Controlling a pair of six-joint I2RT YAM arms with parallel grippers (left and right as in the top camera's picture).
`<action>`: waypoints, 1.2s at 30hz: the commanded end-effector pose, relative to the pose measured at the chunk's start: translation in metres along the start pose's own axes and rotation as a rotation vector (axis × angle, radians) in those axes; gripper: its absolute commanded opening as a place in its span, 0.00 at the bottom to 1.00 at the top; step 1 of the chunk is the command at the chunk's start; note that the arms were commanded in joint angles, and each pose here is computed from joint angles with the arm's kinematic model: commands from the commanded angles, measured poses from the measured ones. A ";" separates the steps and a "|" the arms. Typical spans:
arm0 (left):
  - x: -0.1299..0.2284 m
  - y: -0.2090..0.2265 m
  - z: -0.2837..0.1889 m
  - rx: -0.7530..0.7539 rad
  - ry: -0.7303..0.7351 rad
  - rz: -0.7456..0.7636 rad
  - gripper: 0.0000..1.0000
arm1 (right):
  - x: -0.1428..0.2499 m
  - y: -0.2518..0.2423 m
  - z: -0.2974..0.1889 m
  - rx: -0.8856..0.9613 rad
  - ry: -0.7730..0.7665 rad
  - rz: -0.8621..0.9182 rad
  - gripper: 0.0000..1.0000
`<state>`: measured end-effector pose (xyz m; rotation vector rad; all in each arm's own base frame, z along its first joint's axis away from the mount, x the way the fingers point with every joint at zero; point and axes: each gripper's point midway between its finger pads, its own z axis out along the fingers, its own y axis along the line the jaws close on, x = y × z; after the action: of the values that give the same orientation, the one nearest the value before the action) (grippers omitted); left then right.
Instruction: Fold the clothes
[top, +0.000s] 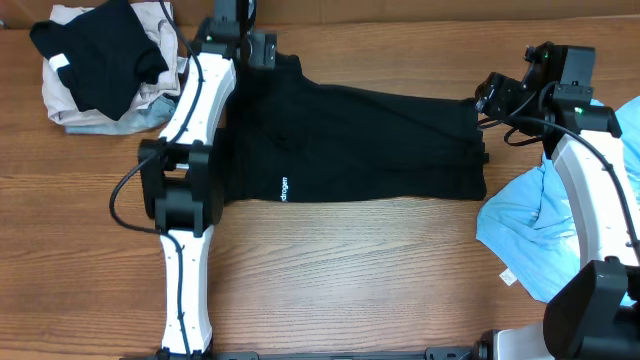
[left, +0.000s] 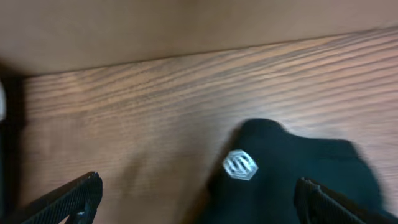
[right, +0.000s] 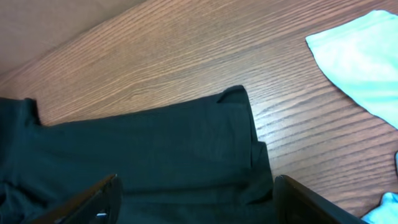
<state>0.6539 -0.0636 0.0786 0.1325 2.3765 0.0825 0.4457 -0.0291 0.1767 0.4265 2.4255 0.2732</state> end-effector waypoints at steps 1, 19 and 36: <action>-0.017 0.000 0.003 0.005 -0.067 0.083 1.00 | -0.006 0.003 -0.002 -0.007 -0.015 -0.012 0.82; 0.022 -0.018 0.056 0.111 -0.040 0.086 0.88 | -0.005 0.003 -0.002 -0.006 -0.013 -0.011 0.83; -0.039 -0.020 -0.024 0.131 -0.111 0.005 0.04 | 0.008 0.004 0.060 -0.001 0.035 -0.056 0.82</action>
<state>0.6622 -0.0814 0.0284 0.2317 2.3890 -0.0429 0.4674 -0.0186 0.1591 0.3646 2.4178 0.2765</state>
